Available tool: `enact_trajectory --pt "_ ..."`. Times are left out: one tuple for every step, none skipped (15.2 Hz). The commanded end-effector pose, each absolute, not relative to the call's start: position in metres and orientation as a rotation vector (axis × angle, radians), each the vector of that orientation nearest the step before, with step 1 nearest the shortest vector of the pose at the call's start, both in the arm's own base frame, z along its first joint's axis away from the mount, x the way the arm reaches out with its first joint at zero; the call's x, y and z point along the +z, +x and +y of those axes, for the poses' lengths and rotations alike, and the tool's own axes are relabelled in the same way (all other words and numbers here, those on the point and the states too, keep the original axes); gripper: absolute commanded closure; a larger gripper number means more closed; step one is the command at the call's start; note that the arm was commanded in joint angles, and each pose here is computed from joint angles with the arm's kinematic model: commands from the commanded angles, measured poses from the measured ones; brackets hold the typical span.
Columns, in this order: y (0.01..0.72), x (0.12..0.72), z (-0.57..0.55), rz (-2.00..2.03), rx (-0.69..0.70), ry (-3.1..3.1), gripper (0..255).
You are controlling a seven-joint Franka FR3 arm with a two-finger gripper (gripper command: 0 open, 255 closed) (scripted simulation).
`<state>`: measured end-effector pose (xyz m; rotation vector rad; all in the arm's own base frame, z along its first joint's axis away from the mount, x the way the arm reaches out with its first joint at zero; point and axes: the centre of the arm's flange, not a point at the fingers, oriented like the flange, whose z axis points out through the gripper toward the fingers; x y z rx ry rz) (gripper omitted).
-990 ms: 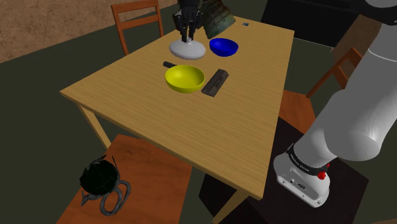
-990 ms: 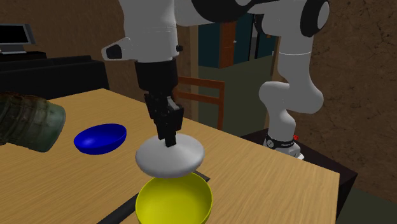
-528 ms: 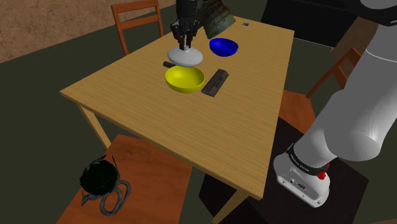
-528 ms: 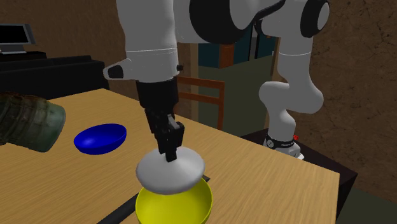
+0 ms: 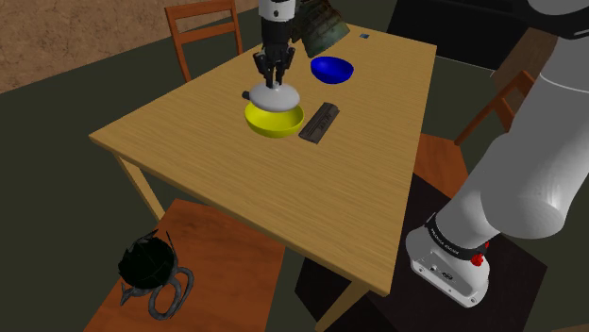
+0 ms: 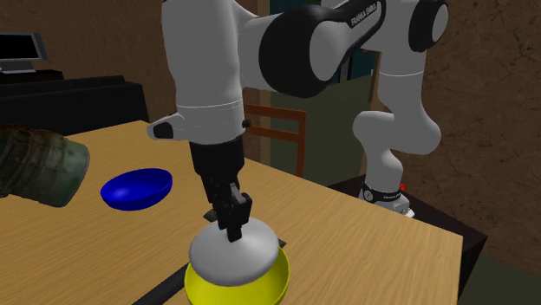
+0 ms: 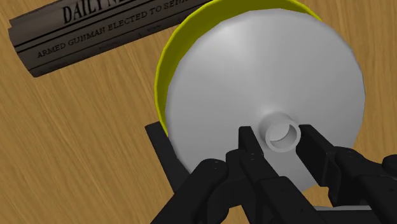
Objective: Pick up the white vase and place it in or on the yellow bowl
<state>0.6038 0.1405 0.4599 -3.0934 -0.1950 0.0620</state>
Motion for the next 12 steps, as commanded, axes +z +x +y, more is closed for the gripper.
enact_trajectory --pt "0.603 0.450 0.140 -0.195 0.061 -3.093 255" --pt "0.603 0.445 0.140 -0.195 0.061 -3.093 255" --pt "0.603 0.439 0.140 -0.195 0.061 -3.093 255" --pt "0.603 0.434 0.140 -0.195 0.061 -3.093 255" --pt "0.603 0.429 0.140 -0.195 0.061 -3.093 255" --pt "0.603 0.429 0.140 -0.195 0.061 -3.093 255" --pt "0.603 0.429 0.140 -0.195 0.061 -3.093 255" --pt "0.603 0.429 0.140 -0.195 0.061 -3.093 255" --pt "0.603 0.429 0.140 -0.195 0.061 -3.093 255" --pt "0.603 0.429 0.140 -0.195 0.061 -3.093 255" --pt "0.603 0.429 0.140 -0.195 0.061 -3.093 255" --pt "0.603 0.429 0.140 -0.195 0.061 -3.093 255"
